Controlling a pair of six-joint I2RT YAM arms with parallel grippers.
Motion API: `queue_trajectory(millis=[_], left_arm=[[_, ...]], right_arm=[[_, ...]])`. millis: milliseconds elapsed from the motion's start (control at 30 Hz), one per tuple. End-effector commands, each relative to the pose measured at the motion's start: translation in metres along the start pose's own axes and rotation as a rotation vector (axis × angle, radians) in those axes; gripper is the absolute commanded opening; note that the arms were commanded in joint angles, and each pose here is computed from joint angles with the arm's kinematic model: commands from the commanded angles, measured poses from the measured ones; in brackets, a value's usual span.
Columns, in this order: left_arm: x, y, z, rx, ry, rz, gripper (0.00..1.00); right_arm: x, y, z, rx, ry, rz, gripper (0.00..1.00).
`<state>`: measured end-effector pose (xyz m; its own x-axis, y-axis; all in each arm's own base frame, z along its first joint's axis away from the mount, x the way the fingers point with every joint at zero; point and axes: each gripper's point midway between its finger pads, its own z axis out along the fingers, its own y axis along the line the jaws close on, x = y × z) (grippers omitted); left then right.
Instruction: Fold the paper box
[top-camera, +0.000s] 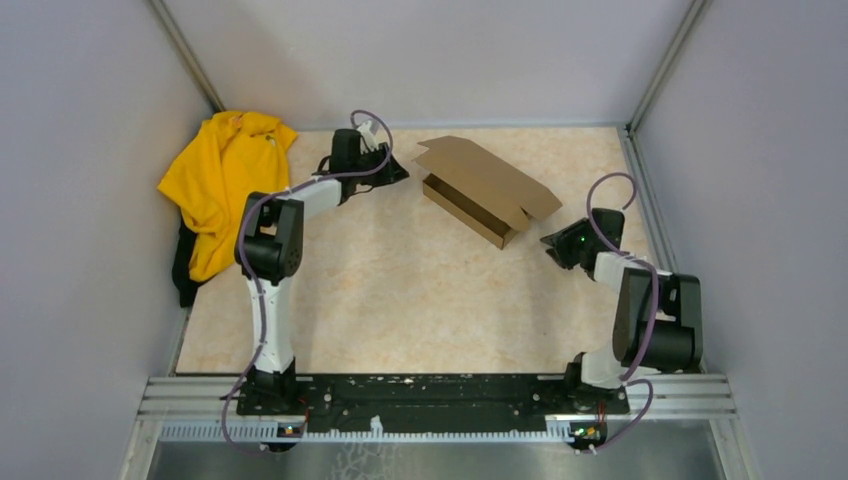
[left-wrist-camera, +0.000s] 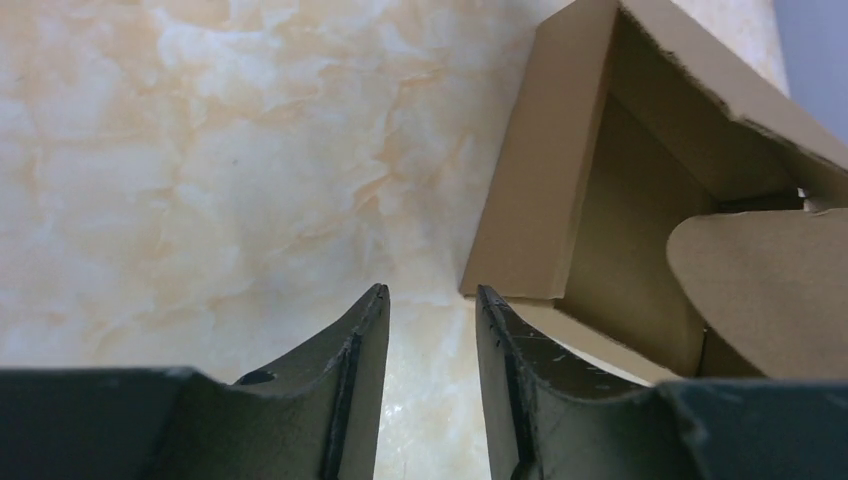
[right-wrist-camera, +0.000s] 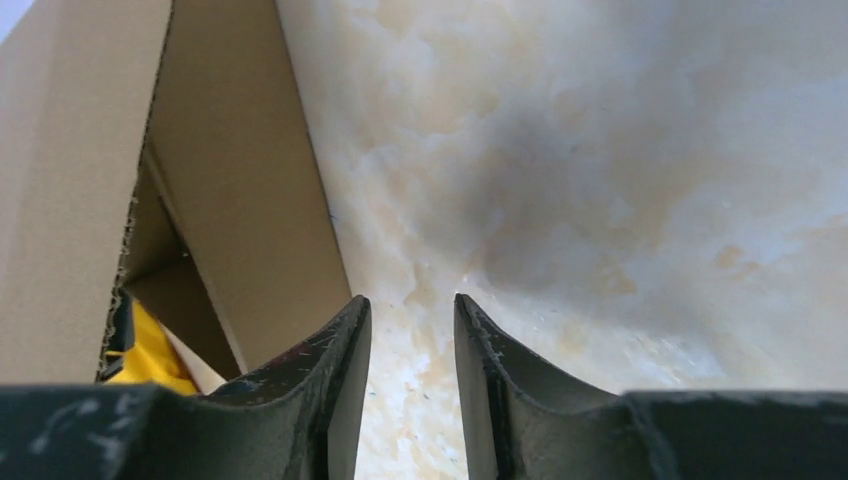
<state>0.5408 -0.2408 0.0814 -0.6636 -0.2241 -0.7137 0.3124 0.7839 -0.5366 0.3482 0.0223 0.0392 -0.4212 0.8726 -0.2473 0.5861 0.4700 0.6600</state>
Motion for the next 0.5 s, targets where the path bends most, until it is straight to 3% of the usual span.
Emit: queue_trajectory(millis=[0,167,467], left_arm=[[-0.014,-0.021,0.01,0.133,-0.033,0.003,0.43],[-0.01,-0.025,0.023,0.198,-0.028,-0.011,0.42],[0.006,-0.035,0.04,0.275,-0.019,-0.025,0.43]], right_arm=[[0.0,0.025,0.004,-0.139,0.013,0.046,0.33],[0.004,0.028,0.016,-0.196,0.039,0.09,0.25],[-0.003,0.048,0.03,-0.309,0.039,0.119,0.25]])
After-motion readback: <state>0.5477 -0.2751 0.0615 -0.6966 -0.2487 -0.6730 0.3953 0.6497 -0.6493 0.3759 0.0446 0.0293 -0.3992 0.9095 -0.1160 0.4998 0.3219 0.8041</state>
